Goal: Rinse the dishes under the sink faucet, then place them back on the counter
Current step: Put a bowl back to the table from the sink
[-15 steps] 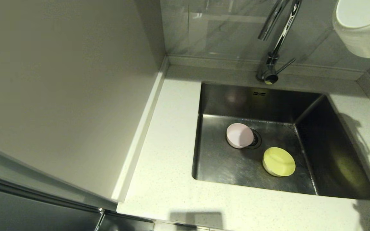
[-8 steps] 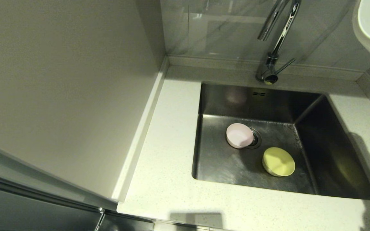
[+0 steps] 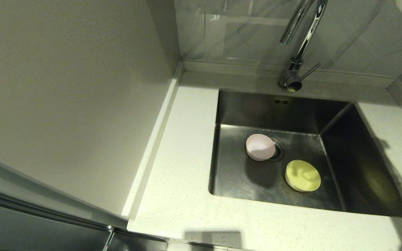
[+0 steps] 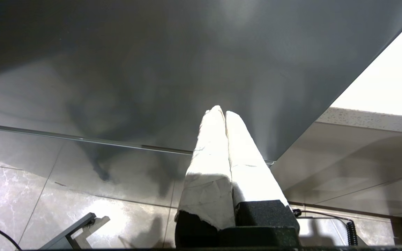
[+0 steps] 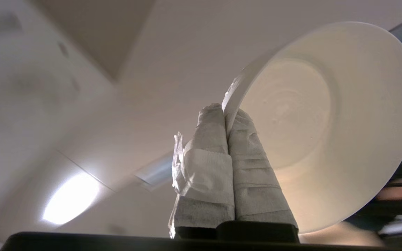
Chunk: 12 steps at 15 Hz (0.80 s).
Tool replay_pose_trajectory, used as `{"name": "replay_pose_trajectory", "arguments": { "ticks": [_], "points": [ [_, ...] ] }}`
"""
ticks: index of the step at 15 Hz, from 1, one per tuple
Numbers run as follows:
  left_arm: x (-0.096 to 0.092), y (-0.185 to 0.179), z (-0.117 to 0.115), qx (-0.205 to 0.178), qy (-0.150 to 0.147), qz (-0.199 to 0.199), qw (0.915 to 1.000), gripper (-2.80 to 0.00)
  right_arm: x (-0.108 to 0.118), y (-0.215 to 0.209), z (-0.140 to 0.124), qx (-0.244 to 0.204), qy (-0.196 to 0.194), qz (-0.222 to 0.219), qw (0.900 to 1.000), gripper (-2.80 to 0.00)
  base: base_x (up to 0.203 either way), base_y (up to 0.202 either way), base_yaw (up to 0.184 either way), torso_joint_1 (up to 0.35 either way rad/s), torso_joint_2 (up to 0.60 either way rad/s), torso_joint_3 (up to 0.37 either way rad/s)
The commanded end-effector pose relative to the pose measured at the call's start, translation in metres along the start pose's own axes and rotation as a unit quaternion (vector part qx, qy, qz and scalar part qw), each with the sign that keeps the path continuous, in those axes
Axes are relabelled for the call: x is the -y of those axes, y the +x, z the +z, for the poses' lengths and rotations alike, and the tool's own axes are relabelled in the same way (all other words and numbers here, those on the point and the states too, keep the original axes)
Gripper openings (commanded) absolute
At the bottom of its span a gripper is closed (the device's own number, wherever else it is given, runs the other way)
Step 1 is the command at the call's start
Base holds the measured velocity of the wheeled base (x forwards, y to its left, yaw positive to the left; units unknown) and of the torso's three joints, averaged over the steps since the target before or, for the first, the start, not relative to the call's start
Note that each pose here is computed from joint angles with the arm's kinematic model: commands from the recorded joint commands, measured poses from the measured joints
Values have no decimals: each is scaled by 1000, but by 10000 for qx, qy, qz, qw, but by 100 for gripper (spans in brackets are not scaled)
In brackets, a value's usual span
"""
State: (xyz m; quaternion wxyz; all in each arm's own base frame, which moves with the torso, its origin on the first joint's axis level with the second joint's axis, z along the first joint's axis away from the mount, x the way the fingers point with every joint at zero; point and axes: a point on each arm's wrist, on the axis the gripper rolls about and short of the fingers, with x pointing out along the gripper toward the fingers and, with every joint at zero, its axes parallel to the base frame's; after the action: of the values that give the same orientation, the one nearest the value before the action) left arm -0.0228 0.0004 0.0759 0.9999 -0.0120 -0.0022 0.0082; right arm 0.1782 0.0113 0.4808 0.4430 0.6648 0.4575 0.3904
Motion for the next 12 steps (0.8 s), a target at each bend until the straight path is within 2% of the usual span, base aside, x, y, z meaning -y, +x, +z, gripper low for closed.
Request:
{"name": "replay_pose_trajectory", "arguments": {
  "ticks": [1, 2, 3, 4, 5, 6, 7, 8, 9, 10, 11, 12],
  "points": [
    [0, 0, 0, 9, -3, 2, 10000, -280, 15, 16, 27, 35, 865, -217, 9960, -280, 0, 0, 0, 0, 0, 0],
    [0, 0, 0, 9, -3, 2, 10000, -280, 32, 21, 48, 214, 1072, -338, 9934, -280, 0, 0, 0, 0, 0, 0],
    [0, 0, 0, 9, -3, 2, 10000, -280, 61, 25, 75, 598, 1192, -560, 9895, -280, 0, 0, 0, 0, 0, 0],
    [0, 0, 0, 9, -3, 2, 10000, -280, 92, 27, 94, 1079, 785, -925, 9867, -280, 0, 0, 0, 0, 0, 0],
    [0, 0, 0, 9, -3, 2, 10000, -280, 118, 25, 107, 1464, -109, -1452, 9784, -280, 0, 0, 0, 0, 0, 0],
    [0, 0, 0, 9, -3, 2, 10000, -280, 140, 18, 115, 1684, -1429, -2150, 9513, -280, 0, 0, 0, 0, 0, 0],
    [0, 0, 0, 9, -3, 2, 10000, -280, 151, 7, 120, 1765, -2732, -2823, 9025, -280, 0, 0, 0, 0, 0, 0],
    [0, 0, 0, 9, -3, 2, 10000, -280, 155, -4, 123, 1787, -3812, -3402, 8408, -280, 0, 0, 0, 0, 0, 0],
    [0, 0, 0, 9, -3, 2, 10000, -280, 154, -15, 125, 1734, -4869, -3980, 7579, -280, 0, 0, 0, 0, 0, 0],
    [0, 0, 0, 9, -3, 2, 10000, -280, 151, -23, 127, 1584, -5762, -4443, 6675, -280, 0, 0, 0, 0, 0, 0],
    [0, 0, 0, 9, -3, 2, 10000, -280, 148, -31, 128, 1386, -6427, -4800, 5808, -280, 0, 0, 0, 0, 0, 0],
    [0, 0, 0, 9, -3, 2, 10000, -280, 145, -38, 128, 1187, -6902, -5098, 4996, -280, 0, 0, 0, 0, 0, 0]
  ]
}}
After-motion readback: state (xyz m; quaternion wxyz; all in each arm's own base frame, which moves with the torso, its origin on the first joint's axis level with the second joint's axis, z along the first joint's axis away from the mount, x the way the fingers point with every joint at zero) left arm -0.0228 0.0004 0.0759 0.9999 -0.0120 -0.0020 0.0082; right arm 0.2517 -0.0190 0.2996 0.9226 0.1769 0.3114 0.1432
